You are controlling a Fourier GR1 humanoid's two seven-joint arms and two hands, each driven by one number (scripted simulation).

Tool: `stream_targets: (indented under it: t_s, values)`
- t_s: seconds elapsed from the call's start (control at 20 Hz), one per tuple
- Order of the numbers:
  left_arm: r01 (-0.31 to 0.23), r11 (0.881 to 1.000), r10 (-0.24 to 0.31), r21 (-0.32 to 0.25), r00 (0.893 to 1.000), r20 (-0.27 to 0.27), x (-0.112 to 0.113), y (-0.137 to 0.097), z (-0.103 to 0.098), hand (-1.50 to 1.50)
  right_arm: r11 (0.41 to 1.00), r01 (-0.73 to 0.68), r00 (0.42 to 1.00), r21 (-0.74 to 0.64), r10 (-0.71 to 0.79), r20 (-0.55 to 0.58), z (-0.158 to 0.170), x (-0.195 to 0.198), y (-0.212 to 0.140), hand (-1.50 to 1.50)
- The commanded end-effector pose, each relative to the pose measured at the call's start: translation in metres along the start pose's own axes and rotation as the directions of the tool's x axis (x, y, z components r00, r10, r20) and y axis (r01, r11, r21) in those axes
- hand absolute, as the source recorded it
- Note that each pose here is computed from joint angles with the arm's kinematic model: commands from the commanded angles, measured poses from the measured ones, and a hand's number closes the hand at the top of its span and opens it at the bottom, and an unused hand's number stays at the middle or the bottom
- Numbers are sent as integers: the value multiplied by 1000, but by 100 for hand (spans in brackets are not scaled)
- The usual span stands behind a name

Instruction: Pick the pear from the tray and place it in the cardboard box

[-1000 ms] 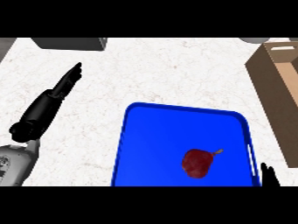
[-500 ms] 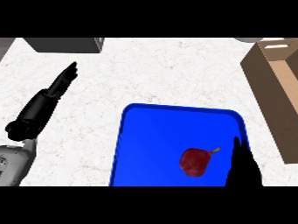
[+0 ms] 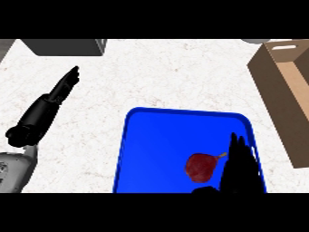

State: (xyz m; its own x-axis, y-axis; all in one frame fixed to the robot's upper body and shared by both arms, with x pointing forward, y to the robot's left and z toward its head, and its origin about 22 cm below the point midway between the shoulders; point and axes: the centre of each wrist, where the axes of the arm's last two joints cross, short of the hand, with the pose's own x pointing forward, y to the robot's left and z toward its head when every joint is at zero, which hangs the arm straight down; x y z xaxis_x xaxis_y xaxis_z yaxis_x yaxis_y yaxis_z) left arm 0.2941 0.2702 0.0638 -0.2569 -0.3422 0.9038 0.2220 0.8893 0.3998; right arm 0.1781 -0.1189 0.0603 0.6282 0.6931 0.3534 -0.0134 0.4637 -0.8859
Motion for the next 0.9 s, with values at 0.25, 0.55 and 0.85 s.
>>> stream_targets:
  t_s: [0.25,0.55,0.85]
  values:
    - [-6,1000,7,29,1000,-11,6,4,3,0,999,34,982,37,-26,-186,-10,13,3,-150]
    - [-1,1000,1,9,1000,1,-5,5,2,0,998,13,972,55,0,-235,-26,-6,33,-150]
    - [13,1000,-13,9,1000,8,5,-8,5,0,997,21,974,69,-5,-226,-29,3,33,-150]
